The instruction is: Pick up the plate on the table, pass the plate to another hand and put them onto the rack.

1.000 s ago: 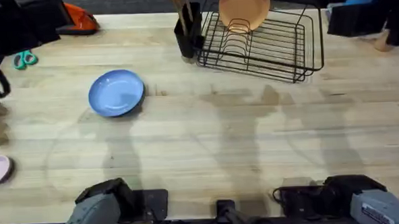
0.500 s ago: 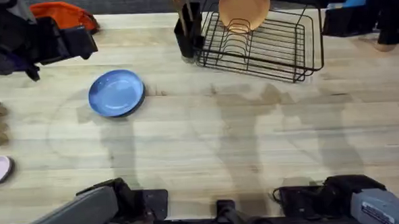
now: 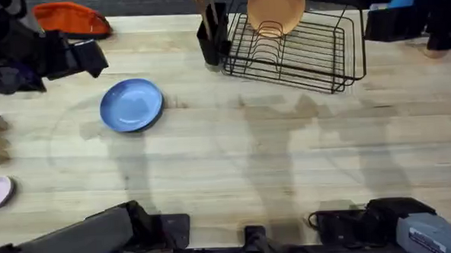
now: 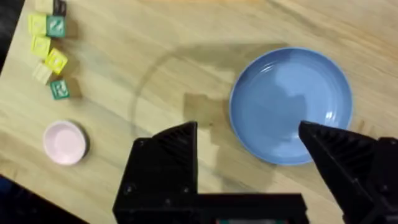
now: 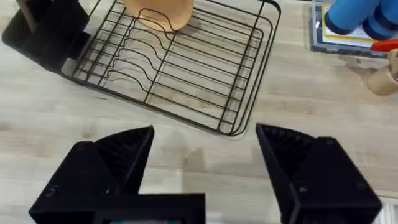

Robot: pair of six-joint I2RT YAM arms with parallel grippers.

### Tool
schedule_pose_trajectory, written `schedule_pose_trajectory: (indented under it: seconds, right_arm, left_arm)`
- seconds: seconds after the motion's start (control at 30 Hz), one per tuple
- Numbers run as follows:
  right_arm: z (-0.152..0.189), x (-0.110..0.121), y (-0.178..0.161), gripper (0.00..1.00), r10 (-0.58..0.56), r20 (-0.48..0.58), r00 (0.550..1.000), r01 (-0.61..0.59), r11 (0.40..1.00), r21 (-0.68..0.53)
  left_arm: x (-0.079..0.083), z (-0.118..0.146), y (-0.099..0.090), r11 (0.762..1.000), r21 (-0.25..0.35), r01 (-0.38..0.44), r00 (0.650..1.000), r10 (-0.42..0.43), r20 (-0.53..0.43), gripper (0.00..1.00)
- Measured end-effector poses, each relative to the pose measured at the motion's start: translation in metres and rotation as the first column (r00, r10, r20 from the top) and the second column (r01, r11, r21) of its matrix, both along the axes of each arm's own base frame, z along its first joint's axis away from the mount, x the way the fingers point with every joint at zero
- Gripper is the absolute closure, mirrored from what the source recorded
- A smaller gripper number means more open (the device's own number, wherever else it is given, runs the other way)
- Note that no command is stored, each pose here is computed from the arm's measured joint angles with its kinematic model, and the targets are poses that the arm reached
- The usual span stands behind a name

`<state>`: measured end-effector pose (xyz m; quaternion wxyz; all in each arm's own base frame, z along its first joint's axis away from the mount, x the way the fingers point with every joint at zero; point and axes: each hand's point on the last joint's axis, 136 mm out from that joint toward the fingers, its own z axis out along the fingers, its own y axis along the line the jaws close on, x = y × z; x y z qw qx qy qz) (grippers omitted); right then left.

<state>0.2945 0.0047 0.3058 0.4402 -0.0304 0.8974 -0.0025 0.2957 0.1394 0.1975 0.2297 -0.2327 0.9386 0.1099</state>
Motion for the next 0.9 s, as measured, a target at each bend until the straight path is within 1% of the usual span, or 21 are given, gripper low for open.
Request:
schedule_pose_trajectory:
  seconds: [0.17, 0.57, 0.67, 0.9]
  right_arm:
    - [0.001, 0.001, 0.0, 0.008, 0.0, 0.005, 1.0, 0.0, 1.0, 0.0]
    - [0.001, 0.001, 0.0, 0.008, 0.0, 0.007, 1.0, 0.0, 1.0, 0.0]
    - [0.001, 0.001, 0.0, 0.008, 0.0, 0.007, 1.0, 0.0, 1.0, 0.0]
    - [0.001, 0.001, 0.0, 0.008, 0.0, 0.008, 1.0, 0.0, 1.0, 0.0]
  left_arm:
    - [-0.008, -0.001, 0.011, 0.998, -0.015, -0.064, 0.998, 0.064, -0.001, 0.008]
    - [-0.011, -0.003, 0.021, 0.994, -0.02, -0.111, 0.994, 0.111, 0.004, 0.007]
    - [-0.009, -0.012, 0.023, 0.993, -0.03, -0.114, 0.993, 0.113, -0.025, 0.008]
    - [-0.002, -0.044, 0.026, 0.991, -0.061, -0.118, 0.987, 0.111, -0.116, 0.008]
